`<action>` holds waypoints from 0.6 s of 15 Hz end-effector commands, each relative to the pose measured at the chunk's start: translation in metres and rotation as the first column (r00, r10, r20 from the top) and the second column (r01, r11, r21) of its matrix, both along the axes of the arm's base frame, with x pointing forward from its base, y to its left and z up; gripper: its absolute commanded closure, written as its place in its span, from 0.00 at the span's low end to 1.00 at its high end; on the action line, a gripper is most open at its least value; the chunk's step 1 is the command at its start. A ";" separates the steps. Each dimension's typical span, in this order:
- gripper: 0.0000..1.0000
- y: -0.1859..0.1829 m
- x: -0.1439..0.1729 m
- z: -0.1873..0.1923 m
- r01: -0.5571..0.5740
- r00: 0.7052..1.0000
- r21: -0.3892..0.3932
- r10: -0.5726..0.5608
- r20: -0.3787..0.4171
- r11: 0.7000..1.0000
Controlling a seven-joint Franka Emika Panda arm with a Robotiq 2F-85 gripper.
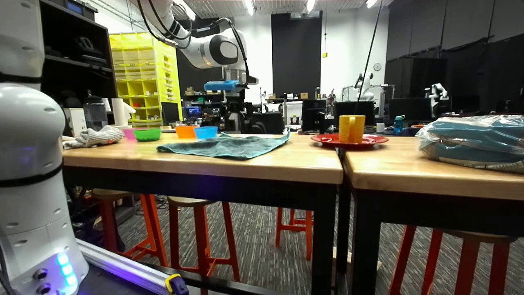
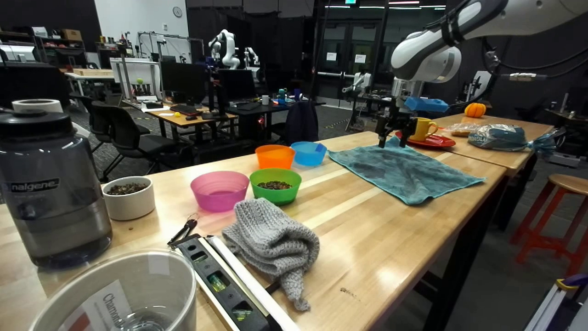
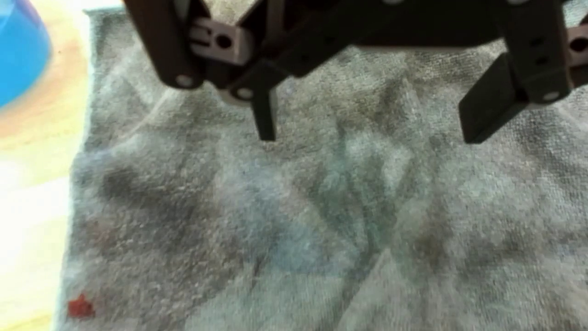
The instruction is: Unfold the blue cloth
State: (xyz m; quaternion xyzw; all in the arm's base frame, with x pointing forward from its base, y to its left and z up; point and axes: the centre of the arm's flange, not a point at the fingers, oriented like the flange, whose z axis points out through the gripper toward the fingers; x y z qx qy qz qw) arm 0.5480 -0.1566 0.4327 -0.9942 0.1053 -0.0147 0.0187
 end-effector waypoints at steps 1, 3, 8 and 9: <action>0.00 0.010 -0.050 0.014 -0.022 1.000 0.009 0.022 0.005 1.000; 0.00 0.012 -0.067 0.017 -0.026 1.000 0.010 0.025 0.008 1.000; 0.00 0.021 -0.107 0.018 -0.031 0.999 0.021 0.031 0.013 0.999; 0.00 0.022 -0.113 0.018 -0.031 0.999 0.025 0.031 0.015 0.999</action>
